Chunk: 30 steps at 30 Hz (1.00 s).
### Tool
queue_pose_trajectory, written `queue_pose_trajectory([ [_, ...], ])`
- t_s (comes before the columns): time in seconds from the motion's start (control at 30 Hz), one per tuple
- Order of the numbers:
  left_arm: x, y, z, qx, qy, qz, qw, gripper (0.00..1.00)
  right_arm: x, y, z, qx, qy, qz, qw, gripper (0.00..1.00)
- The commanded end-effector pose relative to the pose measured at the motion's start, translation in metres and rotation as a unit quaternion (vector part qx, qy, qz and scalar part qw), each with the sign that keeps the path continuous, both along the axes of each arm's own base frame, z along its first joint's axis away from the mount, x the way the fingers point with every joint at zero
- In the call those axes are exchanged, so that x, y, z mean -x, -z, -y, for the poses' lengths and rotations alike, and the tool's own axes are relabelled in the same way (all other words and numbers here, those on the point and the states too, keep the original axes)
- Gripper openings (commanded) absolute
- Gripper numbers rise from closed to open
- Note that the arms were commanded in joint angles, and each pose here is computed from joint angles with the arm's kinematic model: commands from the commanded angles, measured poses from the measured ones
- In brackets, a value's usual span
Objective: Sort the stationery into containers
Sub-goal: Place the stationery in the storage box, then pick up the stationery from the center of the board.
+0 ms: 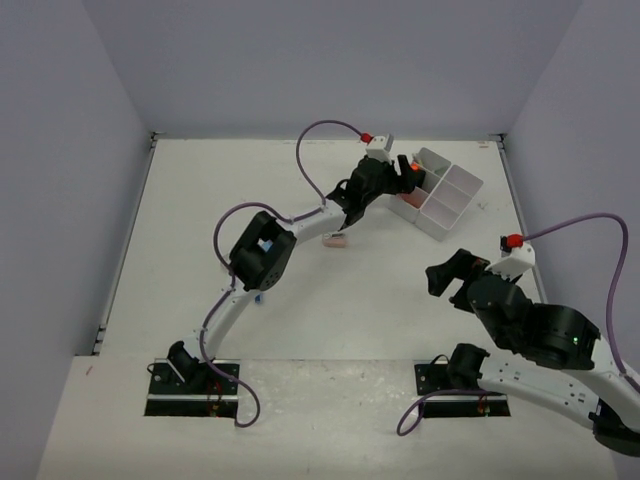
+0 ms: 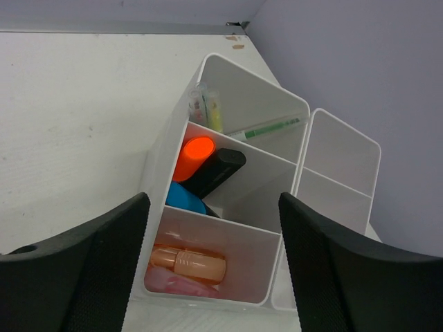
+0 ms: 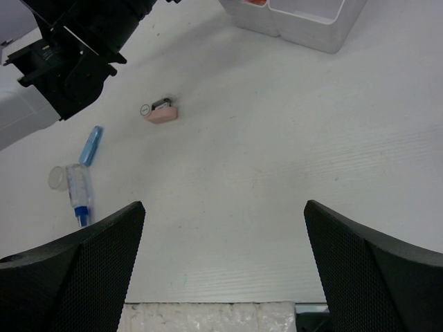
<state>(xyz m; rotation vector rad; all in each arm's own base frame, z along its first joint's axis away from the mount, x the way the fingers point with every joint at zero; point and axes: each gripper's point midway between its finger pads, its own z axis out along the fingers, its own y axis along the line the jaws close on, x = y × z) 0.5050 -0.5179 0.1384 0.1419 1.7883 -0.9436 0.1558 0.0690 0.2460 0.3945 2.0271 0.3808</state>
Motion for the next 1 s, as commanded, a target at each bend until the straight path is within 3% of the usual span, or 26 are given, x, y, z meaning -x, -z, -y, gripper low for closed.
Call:
queue_pose_trajectory([
  [0.0,0.008,-0.073,0.000,0.031,-0.007,0.054,0.998,0.81,-0.009,-0.010,-0.001,0.008,0.018,0.013,1.000,0.99],
  [0.1,0.002,-0.113,-0.034,0.013,-0.078,0.047,0.996,0.85,-0.013,-0.008,-0.013,0.021,-0.002,0.012,1.000,0.99],
  [0.17,0.000,-0.125,-0.079,-0.028,-0.161,0.009,0.987,0.94,-0.018,-0.003,-0.031,0.034,-0.031,0.006,0.999,0.99],
  [0.23,0.013,-0.107,-0.131,-0.102,-0.232,-0.056,0.966,1.00,-0.026,0.003,-0.052,0.050,-0.053,-0.005,0.997,0.99],
  [0.37,0.043,-0.094,-0.243,-0.192,-0.324,-0.129,0.917,1.00,-0.043,0.015,-0.081,0.059,-0.082,-0.027,0.994,0.99],
  [0.47,0.086,-0.060,-0.309,-0.265,-0.302,-0.166,0.900,1.00,-0.052,0.020,-0.102,0.052,-0.116,-0.033,0.991,0.98],
  [0.67,0.130,0.000,-0.380,-0.306,-0.230,-0.209,0.900,0.98,-0.061,0.027,-0.128,0.076,-0.172,-0.040,0.981,0.98],
  [0.77,0.143,0.018,-0.377,-0.308,-0.170,-0.211,0.912,0.96,-0.063,0.030,-0.133,0.092,-0.187,-0.043,0.977,0.98],
  [0.97,0.151,0.063,-0.392,-0.383,-0.149,-0.249,0.877,0.97,-0.063,0.031,-0.139,0.092,-0.205,-0.039,0.974,0.98],
])
